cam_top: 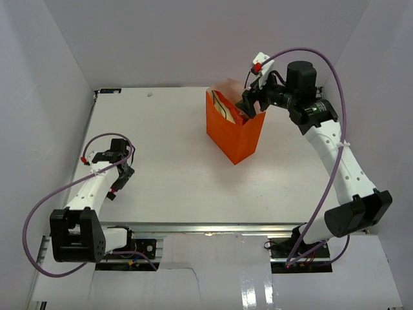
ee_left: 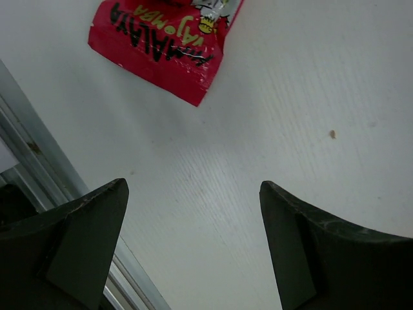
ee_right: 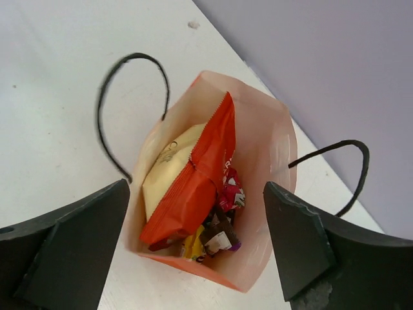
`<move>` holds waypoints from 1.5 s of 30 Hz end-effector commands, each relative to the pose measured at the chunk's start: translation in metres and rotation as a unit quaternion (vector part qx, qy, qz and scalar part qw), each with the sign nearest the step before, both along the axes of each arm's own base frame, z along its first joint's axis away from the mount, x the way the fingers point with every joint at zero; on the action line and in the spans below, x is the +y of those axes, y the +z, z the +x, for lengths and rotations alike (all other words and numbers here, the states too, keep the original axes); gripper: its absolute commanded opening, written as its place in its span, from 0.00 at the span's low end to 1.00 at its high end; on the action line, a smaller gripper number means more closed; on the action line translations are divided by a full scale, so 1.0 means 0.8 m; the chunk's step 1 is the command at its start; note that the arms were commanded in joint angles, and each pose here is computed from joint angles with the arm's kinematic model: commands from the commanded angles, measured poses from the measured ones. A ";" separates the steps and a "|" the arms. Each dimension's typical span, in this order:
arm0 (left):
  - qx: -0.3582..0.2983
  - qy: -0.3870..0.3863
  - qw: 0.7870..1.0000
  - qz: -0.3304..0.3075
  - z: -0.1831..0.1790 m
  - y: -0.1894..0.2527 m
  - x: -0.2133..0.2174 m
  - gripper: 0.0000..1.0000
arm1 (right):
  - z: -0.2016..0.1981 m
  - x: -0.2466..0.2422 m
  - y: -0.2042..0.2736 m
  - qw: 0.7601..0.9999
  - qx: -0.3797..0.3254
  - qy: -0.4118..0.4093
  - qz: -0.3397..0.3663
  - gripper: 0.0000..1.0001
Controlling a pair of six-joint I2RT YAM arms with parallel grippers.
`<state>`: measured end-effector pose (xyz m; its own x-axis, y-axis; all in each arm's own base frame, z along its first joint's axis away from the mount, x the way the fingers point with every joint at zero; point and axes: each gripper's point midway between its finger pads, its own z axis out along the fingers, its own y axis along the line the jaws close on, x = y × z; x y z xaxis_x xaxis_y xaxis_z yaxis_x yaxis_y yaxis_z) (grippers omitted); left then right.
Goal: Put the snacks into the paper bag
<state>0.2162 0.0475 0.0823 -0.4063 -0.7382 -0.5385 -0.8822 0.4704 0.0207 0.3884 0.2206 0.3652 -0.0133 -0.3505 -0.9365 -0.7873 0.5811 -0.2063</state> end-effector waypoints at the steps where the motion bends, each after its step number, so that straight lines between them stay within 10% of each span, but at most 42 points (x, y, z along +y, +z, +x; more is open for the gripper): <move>1: 0.013 0.027 0.998 0.049 0.005 0.012 0.028 0.93 | -0.047 -0.003 0.033 0.997 -0.048 0.064 0.008 0.91; 13: 0.096 -0.004 0.988 0.123 0.043 -0.016 0.118 0.94 | -0.056 -0.048 -0.033 0.998 0.025 0.055 0.012 0.95; 25: 0.111 -0.047 0.991 0.051 0.073 -0.074 0.138 0.91 | -0.054 -0.049 -0.030 0.997 0.041 0.059 0.030 0.95; 45: -0.010 -0.105 0.984 -0.141 0.087 -0.073 0.051 0.20 | -0.051 -0.063 -0.020 0.997 0.036 0.049 0.038 0.95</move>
<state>0.2881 0.1161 0.0213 -0.5448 -0.7344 -0.4047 -0.7920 0.6093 -0.0396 0.3490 0.1690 0.3285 -0.0931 -0.3066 -0.9473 -0.8496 0.5206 -0.0850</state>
